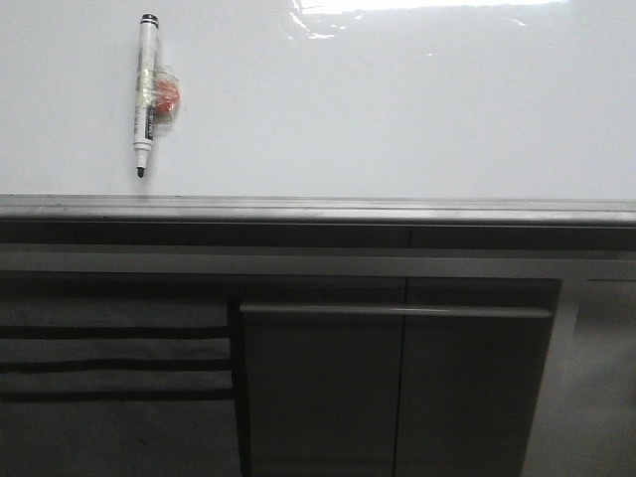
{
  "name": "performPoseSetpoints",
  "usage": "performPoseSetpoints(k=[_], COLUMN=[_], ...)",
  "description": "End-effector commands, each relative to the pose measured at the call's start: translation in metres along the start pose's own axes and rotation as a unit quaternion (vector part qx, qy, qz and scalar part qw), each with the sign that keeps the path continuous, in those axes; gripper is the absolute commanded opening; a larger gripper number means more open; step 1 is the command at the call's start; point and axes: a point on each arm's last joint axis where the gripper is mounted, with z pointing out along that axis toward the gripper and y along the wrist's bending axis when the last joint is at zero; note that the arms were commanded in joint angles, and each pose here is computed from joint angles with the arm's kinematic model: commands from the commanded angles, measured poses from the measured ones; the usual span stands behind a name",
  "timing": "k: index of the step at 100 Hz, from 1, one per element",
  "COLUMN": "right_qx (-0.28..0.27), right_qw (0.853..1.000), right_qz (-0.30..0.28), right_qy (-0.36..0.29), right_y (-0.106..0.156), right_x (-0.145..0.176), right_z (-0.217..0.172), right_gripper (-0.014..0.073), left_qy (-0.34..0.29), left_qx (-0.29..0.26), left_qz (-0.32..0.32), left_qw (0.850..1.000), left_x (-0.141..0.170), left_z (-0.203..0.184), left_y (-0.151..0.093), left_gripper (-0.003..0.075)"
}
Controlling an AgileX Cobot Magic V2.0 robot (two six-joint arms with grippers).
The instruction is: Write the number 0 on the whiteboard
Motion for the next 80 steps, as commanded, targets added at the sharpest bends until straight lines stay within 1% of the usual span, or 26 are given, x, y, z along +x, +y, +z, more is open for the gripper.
performPoseSetpoints(k=[1, 64, 71, 80], right_qx=[-0.008, -0.008, -0.009, -0.015], right_qw=[0.999, 0.999, 0.999, 0.997], right_qz=[-0.005, -0.005, -0.005, -0.001], right_qy=[-0.042, -0.042, -0.045, -0.07], right_y=[0.0015, 0.0015, 0.0017, 0.0029], right_x=[-0.004, -0.004, -0.0046, -0.0117], right_z=[-0.0015, -0.0015, -0.0016, -0.0024], right_gripper=[-0.0073, -0.0073, -0.0073, -0.0073], left_qy=[-0.035, -0.035, -0.047, -0.08], left_qx=[-0.002, -0.002, -0.003, -0.008], left_qz=[-0.005, -0.005, -0.005, -0.017], left_qw=[0.999, 0.999, 0.999, 0.997], left_x=[0.0005, 0.0005, -0.0016, -0.0095], left_z=[-0.0017, -0.0017, -0.0018, -0.0028], left_y=[0.0003, 0.0003, 0.0006, 0.0017], left_gripper=[-0.002, -0.002, -0.002, -0.002])
